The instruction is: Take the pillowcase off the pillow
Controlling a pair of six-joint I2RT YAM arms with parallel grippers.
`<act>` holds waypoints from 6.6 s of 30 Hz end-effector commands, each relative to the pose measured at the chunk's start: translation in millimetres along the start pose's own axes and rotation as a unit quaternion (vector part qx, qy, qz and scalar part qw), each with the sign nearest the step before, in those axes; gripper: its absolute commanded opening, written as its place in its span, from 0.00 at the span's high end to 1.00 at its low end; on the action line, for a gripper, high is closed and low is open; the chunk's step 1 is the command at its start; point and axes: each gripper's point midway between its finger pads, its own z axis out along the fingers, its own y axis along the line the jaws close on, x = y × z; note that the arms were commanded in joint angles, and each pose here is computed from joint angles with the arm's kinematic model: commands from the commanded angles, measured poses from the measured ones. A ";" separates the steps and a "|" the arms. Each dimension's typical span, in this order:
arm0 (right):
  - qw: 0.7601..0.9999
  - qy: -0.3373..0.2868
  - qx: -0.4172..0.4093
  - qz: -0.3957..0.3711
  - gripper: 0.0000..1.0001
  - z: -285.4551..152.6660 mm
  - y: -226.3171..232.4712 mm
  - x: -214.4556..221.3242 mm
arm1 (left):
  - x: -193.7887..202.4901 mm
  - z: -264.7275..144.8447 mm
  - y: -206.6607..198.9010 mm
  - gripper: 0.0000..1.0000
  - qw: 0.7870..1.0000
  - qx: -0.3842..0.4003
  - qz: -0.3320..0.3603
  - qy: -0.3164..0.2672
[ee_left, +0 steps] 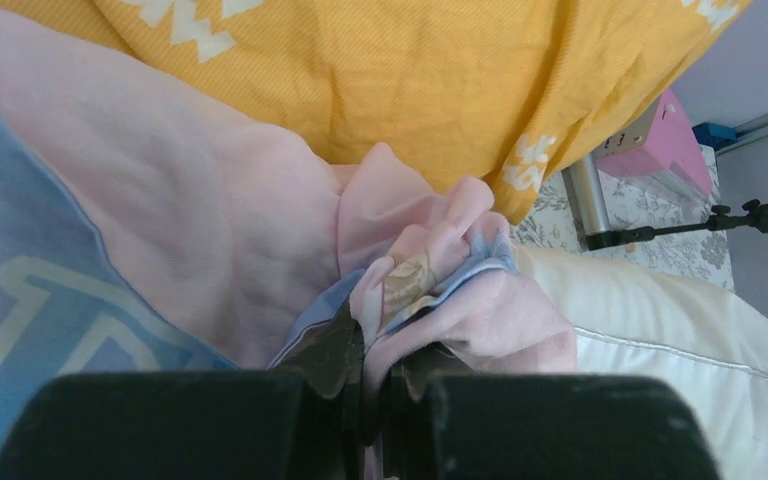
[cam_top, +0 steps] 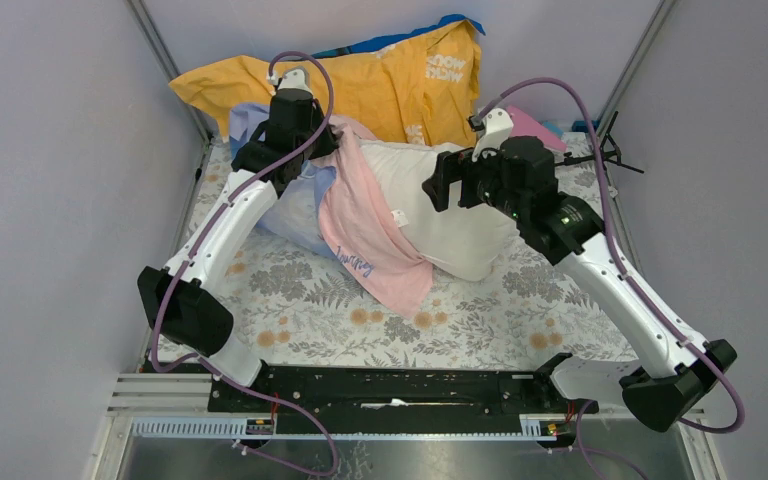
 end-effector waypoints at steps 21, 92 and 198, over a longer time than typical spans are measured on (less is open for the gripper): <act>0.986 0.067 0.148 0.042 0.01 84.0 -73.5 122.5 | 80.5 -132.3 14.6 0.09 0.981 0.155 -0.116 -0.013; 0.915 -0.065 0.333 0.220 1.00 20.7 -182.1 154.2 | 135.7 -99.4 198.4 1.00 0.946 -0.208 -0.199 -0.150; 0.962 -0.069 0.208 0.161 1.00 -23.5 -99.5 120.2 | 277.1 -144.2 -109.7 0.01 0.987 0.111 -0.071 0.088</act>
